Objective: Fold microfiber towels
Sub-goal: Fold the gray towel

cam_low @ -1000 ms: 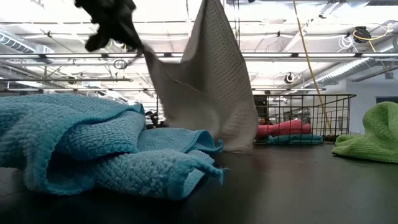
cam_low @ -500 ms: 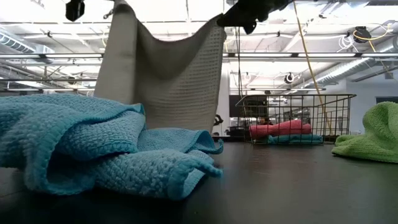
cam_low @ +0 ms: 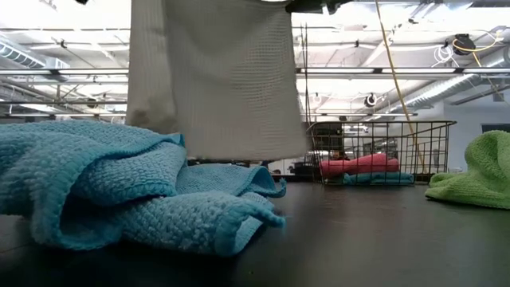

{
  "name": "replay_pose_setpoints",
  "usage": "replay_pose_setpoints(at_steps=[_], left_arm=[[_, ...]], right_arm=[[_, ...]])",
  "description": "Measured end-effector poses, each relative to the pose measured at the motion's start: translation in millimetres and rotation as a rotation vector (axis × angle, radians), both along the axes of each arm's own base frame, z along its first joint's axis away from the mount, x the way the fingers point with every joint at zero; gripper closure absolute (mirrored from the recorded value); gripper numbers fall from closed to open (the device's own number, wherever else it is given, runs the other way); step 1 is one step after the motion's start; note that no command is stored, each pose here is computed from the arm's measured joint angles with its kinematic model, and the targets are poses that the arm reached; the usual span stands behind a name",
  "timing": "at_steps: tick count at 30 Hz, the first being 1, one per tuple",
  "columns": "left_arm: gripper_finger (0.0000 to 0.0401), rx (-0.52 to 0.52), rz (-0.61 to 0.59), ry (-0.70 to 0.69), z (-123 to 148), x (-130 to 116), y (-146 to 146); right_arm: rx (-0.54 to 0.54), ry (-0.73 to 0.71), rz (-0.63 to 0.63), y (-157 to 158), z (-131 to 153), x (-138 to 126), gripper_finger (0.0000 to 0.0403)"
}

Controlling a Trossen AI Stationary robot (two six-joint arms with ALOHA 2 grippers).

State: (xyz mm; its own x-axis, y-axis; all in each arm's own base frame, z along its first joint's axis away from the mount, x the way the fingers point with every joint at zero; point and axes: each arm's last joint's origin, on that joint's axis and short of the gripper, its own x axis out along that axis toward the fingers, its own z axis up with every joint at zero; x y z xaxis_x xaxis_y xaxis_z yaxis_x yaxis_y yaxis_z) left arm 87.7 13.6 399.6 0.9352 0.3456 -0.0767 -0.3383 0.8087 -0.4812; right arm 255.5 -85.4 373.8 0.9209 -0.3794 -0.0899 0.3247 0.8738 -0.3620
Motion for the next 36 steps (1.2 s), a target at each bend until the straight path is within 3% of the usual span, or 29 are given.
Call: replay_pose_setpoints(at_steps=[7, 16, 20, 26, 36], left_arm=[[0.0398, 0.086, 0.053, -0.004, 12.9, -8.5, 3.3], [0.0396, -0.035, 0.139, 0.236, -11.7, 8.6, 11.1], [0.0396, -0.041, 0.143, 0.313, -18.2, 22.4, 15.0], [0.0394, 0.004, 0.2, 0.393, -23.1, 32.8, 26.8], [0.0398, 0.056, 0.404, 0.486, -25.2, 20.3, 56.4]], right_arm=[[0.007, 0.021, 0.001, -20.3, -5.7, -0.2, 0.0403], [0.048, 0.025, -0.01, -24.8, -11.0, 3.7, 0.0403], [0.072, 0.016, 0.009, -23.2, -11.1, 4.4, 0.0403], [0.024, 0.036, -0.007, -30.6, -11.4, 1.5, 0.0403], [-0.037, 0.052, -0.142, -69.3, -10.6, -19.3, 0.0403]])
